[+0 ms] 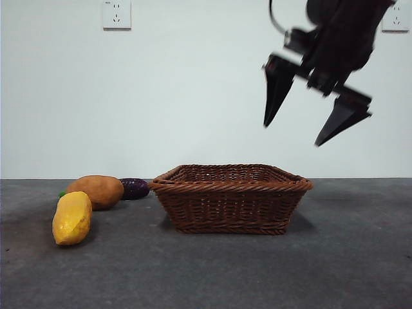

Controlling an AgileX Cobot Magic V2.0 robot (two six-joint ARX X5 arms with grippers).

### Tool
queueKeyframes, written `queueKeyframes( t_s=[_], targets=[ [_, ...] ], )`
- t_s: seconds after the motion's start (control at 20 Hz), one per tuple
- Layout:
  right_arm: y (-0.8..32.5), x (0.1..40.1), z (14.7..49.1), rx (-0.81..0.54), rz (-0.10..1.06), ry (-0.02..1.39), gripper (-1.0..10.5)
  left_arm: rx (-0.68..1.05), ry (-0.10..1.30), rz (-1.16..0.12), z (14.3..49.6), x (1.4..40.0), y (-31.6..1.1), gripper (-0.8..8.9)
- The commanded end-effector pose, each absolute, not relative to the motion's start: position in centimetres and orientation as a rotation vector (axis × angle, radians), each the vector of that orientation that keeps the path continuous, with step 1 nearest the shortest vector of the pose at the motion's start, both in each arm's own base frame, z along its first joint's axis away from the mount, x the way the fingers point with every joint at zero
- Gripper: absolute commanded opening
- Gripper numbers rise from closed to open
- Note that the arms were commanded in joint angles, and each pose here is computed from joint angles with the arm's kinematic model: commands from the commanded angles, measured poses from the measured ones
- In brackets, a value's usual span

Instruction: Help me put the vegetables on the table into the basket

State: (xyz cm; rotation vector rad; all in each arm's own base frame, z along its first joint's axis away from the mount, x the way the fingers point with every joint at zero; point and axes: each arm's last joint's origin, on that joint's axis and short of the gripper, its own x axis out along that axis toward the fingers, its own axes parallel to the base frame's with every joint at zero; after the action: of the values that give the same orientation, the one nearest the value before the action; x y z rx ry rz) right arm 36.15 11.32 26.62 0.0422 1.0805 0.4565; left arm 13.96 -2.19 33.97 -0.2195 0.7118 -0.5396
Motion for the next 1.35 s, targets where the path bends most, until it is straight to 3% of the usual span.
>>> queueKeyframes(
  t_s=[0.05,0.3,0.5,0.7,0.9,1.2,1.35],
  targets=[
    [12.1,37.4,24.8,0.046,0.435,1.105,5.7,-0.209,0.698,-0.537,34.1,14.0,-2.2,6.28],
    [13.0,38.9,21.1,0.042,0.396,1.166,5.5,-0.201,0.698,-0.515,34.1,14.0,-2.1,6.28],
    [13.4,39.5,19.3,0.031,0.388,1.178,4.6,-0.199,0.701,-0.506,34.1,14.1,-2.1,6.28],
    [13.5,39.8,18.9,0.039,0.374,1.174,1.5,-0.193,0.716,-0.482,33.9,14.4,-2.1,6.28],
    [13.6,39.9,18.9,0.047,0.387,1.166,-0.1,-0.196,0.735,-0.48,33.6,14.9,-2.1,6.28],
    [13.6,39.8,19.5,0.072,0.407,1.151,-0.1,-0.205,0.774,-0.476,33.1,15.7,-2.1,6.28],
    [13.4,38.9,22.7,0.079,0.424,1.074,-0.1,-0.206,0.779,-0.476,33.1,15.8,-2.2,6.28]
  ],
)
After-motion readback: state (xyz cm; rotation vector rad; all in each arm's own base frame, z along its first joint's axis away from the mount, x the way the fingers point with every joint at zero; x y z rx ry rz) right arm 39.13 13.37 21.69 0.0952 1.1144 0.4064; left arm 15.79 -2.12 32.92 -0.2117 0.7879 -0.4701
